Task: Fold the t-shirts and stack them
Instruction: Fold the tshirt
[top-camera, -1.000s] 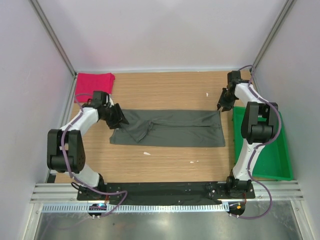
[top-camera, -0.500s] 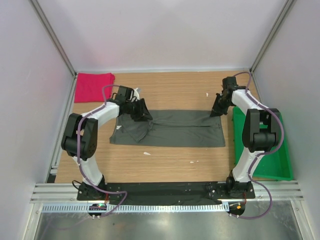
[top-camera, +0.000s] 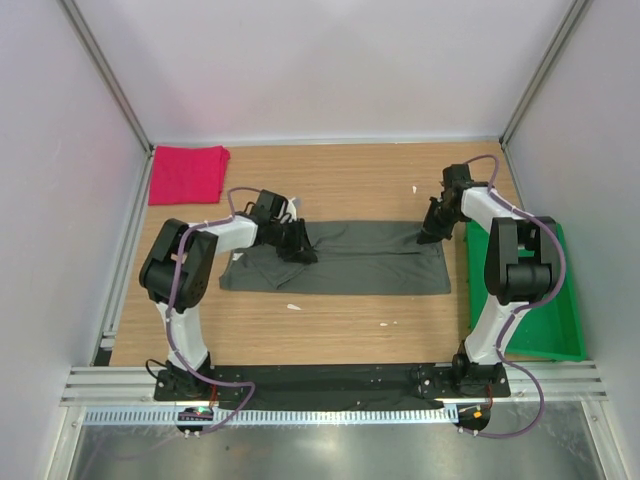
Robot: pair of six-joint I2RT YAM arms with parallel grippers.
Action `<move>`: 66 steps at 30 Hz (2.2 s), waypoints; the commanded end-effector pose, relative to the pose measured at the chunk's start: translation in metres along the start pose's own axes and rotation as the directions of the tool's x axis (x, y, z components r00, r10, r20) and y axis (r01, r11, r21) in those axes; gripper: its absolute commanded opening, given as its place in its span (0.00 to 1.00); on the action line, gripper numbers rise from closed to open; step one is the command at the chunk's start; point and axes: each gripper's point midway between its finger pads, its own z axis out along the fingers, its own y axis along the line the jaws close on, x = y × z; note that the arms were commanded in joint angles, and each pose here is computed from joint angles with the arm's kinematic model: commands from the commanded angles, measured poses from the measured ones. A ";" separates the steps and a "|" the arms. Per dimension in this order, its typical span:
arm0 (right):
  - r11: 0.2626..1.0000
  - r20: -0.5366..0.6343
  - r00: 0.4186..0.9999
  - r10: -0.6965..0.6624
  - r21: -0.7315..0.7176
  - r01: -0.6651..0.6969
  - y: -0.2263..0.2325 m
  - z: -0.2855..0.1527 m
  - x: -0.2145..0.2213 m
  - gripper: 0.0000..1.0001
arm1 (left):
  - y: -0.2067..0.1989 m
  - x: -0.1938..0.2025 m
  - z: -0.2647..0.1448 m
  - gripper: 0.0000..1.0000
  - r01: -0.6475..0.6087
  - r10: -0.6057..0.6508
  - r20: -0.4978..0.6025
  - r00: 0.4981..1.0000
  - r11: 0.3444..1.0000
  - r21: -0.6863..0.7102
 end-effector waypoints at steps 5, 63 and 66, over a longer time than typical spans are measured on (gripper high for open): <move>1.000 0.045 0.999 -0.024 -0.014 0.025 0.003 -0.010 -0.008 0.10 | -0.006 -0.011 -0.016 0.35 -0.064 0.065 0.034 0.997 0.997 -0.038; 0.784 0.155 0.769 -0.620 0.102 0.612 0.094 -0.062 0.024 1.00 | 0.031 -0.027 -0.106 0.80 0.453 -0.312 0.433 0.846 0.848 -0.275; 0.708 0.205 0.686 -0.698 0.063 0.703 0.114 -0.060 0.035 1.00 | 0.043 -0.033 -0.106 0.80 0.508 -0.330 0.485 0.810 0.808 -0.299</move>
